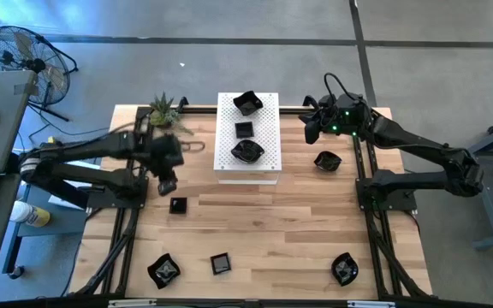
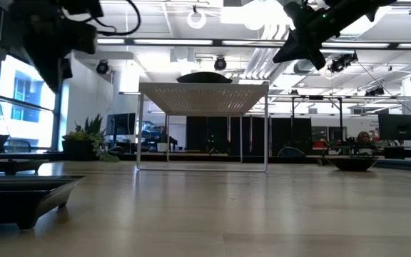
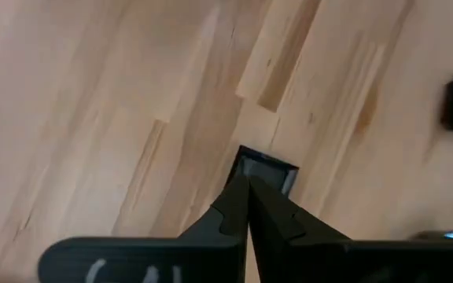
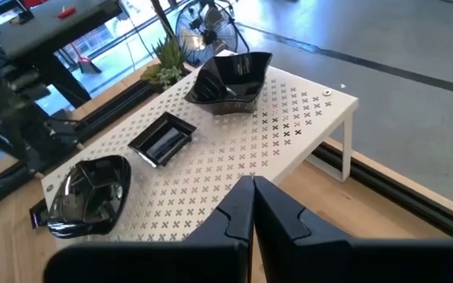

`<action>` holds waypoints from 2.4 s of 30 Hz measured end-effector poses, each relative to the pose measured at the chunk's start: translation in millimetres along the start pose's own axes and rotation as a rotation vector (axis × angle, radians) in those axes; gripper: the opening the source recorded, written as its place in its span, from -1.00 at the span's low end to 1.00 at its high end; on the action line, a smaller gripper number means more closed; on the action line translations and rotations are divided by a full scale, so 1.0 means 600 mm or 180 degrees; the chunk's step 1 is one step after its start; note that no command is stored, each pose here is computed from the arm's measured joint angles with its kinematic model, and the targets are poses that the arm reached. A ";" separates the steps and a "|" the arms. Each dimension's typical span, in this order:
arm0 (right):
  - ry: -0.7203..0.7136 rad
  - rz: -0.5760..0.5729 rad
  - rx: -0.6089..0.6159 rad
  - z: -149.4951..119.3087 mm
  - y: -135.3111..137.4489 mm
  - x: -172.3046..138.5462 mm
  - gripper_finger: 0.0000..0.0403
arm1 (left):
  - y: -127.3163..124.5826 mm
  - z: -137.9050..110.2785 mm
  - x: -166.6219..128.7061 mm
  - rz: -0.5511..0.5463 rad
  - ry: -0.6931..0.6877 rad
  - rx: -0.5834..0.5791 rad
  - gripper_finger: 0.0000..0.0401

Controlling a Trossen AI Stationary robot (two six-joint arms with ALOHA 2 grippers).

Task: Pick & Place Mini shaped plates
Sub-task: Stack the black square plate on top of the black square plate on the shelf

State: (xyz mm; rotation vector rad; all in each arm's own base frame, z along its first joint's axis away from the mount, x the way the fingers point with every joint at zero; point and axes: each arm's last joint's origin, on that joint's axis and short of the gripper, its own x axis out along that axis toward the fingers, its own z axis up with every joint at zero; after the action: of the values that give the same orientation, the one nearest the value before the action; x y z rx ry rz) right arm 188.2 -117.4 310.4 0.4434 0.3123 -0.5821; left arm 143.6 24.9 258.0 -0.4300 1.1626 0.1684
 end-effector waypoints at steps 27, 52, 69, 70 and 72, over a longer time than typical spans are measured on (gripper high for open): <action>0.0004 0.0015 0.0016 0.000 0.000 0.000 -0.99 | -0.105 -0.104 0.170 0.0385 0.0348 0.0504 -0.51; -0.0020 0.0019 -0.0014 0.001 0.001 0.000 -0.99 | -0.110 -0.099 0.174 0.0475 0.0346 0.0400 -0.51; -0.0019 0.0019 -0.0074 0.001 0.001 0.000 -0.99 | -0.109 -0.100 0.174 0.0470 0.0390 0.0409 -0.98; -0.0019 0.0020 -0.0074 0.001 0.001 0.000 -0.99 | -0.110 -0.100 0.172 0.0469 0.0412 0.0410 -0.99; -0.0019 0.0020 -0.0074 0.001 0.001 0.000 -0.99 | -0.116 -0.094 0.163 0.0468 0.0409 0.0438 -0.99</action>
State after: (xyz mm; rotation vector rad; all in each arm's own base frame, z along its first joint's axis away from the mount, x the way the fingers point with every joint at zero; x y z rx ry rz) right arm 188.5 -117.4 311.1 0.4201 0.3116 -0.5732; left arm 158.7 -70.1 166.9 -0.2365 1.3244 0.1891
